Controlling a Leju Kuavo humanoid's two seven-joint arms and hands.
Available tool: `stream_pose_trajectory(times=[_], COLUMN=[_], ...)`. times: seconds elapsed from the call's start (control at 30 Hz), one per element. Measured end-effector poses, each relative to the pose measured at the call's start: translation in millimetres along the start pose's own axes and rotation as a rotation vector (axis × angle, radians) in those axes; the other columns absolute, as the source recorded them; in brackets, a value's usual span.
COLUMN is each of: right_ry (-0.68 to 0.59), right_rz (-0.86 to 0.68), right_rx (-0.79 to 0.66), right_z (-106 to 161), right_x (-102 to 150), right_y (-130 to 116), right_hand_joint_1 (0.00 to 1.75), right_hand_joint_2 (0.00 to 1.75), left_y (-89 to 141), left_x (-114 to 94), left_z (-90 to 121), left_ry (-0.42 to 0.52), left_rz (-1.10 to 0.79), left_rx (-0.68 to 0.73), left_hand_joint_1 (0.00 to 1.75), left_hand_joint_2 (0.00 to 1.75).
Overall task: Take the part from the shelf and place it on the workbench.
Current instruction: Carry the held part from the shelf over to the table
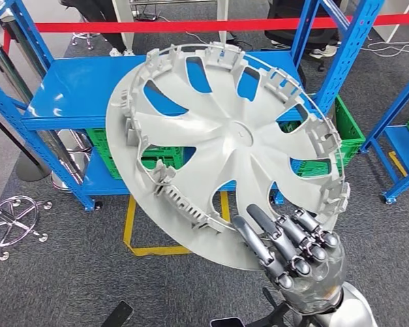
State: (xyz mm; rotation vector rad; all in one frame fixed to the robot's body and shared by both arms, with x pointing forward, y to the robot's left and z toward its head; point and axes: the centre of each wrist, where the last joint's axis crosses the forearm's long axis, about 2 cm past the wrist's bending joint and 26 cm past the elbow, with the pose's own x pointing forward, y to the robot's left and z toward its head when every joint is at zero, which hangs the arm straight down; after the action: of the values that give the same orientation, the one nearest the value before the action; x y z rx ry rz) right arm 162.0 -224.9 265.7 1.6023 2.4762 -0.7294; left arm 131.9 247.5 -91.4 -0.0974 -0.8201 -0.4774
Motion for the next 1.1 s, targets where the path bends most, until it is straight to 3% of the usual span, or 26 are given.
stream_pose_trajectory(times=[1.1], right_ry=[0.053], right_rz=[0.056], right_rx=[-0.037], right_z=[-6.0], right_x=[-4.7], right_y=[-11.3], right_hand_joint_1=[1.75], right_hand_joint_2=[1.75], left_y=[5.7], left_x=[-2.8], left_z=[1.4], left_ry=[0.027], left_rz=[-0.058], left_rx=[-0.033], left_hand_joint_1=[0.0], left_hand_joint_2=[0.0])
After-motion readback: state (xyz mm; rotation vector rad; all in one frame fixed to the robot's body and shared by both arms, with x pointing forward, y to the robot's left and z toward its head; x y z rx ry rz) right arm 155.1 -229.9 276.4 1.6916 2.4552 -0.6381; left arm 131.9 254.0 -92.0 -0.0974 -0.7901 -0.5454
